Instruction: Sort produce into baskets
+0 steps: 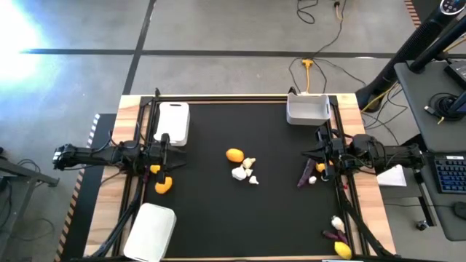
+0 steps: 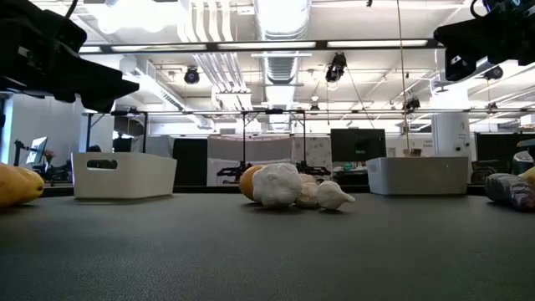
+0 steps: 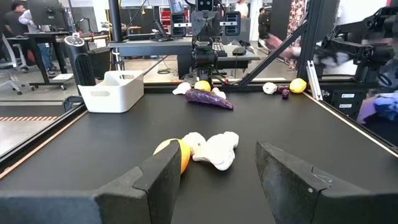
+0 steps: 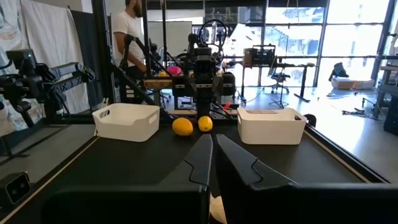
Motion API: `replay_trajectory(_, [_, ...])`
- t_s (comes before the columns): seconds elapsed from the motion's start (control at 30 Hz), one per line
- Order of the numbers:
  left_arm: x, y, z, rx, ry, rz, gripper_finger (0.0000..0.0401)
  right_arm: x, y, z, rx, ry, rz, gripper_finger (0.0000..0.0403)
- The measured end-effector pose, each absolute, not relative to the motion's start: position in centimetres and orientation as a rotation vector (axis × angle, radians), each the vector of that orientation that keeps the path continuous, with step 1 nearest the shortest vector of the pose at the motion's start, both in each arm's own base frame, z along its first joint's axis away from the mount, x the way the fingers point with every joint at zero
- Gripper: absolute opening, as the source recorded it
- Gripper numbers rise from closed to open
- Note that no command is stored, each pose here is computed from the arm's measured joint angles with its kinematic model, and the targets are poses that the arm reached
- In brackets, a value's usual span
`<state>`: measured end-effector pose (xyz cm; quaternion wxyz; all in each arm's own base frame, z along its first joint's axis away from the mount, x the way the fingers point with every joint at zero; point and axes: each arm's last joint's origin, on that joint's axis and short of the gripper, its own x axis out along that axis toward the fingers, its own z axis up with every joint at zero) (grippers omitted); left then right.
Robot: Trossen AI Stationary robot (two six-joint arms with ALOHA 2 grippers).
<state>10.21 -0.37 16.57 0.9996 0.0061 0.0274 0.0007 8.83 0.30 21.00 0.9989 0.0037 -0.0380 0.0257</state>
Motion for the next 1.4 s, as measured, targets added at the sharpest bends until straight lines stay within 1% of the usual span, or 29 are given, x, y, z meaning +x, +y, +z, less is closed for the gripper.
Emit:
replay_trajectory(1.0, [10.2, -0.4, 16.6, 0.012, 0.055, 0.002, 0.019, 8.8, 0.3, 21.0, 0.008, -0.077, 0.052, 0.0013])
replay_trajectory(1.07, [10.2, -0.4, 16.6, 0.012, 0.055, 0.001, 0.019, 8.8, 0.3, 21.0, 0.05, -0.08, 0.054, 0.0013])
replay_trajectory(1.23, [10.2, -0.4, 16.6, 0.012, 0.055, 0.001, 0.019, 8.8, 0.3, 21.2, 0.325, -0.088, 0.067, 0.0013])
replay_trajectory(1.4, [10.2, -0.4, 16.6, 0.012, 0.055, 0.001, 0.019, 8.8, 0.1, 22.0, 0.342, -0.18, 0.009, 0.0013])
